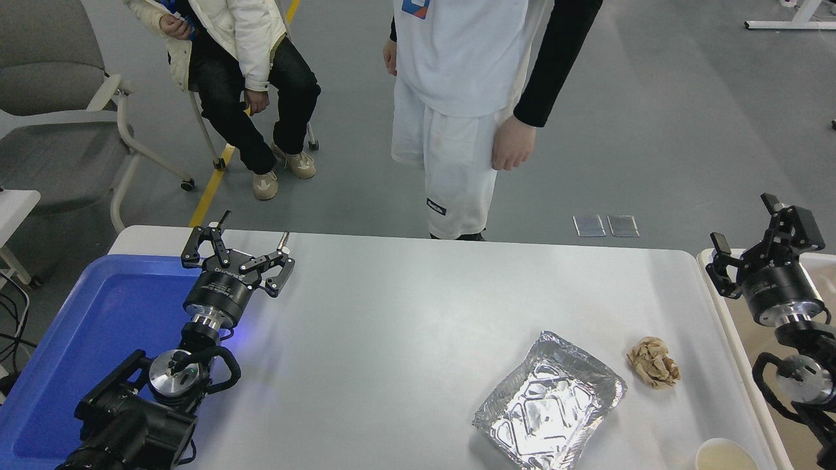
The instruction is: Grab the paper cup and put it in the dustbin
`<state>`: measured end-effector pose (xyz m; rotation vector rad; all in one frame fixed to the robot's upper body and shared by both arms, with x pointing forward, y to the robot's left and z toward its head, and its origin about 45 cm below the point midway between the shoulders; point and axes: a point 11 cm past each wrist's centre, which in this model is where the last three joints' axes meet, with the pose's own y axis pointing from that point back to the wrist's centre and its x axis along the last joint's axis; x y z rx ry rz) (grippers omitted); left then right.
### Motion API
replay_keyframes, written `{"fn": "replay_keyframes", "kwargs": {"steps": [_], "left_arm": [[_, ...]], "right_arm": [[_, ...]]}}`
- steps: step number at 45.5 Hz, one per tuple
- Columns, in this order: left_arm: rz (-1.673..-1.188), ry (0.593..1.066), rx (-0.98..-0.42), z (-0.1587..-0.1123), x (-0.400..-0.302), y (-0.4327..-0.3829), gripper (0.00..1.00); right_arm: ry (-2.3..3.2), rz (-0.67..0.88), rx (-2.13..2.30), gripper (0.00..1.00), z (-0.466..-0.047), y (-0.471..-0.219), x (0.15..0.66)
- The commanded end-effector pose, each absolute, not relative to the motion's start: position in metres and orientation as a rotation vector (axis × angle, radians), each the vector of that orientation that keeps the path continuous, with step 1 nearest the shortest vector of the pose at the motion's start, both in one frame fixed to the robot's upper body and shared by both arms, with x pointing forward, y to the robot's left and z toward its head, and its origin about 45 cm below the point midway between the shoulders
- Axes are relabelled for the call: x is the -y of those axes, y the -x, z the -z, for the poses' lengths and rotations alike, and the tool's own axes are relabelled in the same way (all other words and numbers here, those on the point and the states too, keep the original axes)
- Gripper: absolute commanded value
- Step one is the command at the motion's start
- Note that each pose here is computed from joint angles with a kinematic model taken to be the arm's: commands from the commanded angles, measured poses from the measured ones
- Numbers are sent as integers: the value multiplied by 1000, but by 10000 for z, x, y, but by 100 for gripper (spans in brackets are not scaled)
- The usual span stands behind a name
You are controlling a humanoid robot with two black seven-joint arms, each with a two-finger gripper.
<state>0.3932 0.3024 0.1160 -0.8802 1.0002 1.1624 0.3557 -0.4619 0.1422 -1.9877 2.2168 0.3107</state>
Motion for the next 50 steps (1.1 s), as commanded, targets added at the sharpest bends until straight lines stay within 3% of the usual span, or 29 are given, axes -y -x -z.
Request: {"fn": "replay_keyframes", "kwargs": {"steps": [1,40,50], "left_arm": [[-1161,881,-1001,-1158,-3017,-3932,99],[-1162,880,-1000,-1160,-3024,-3932,99],[-1162,880,-1000,-1160,-3024,-3932,99]], "right_arm": [[1982,-303,-2230,100,-1432,-3552,4653],[1990,-263,-2272,100,-1516,-3511,4835],[2009,-155,-2275,100,-1846,-3578,5032]]}}
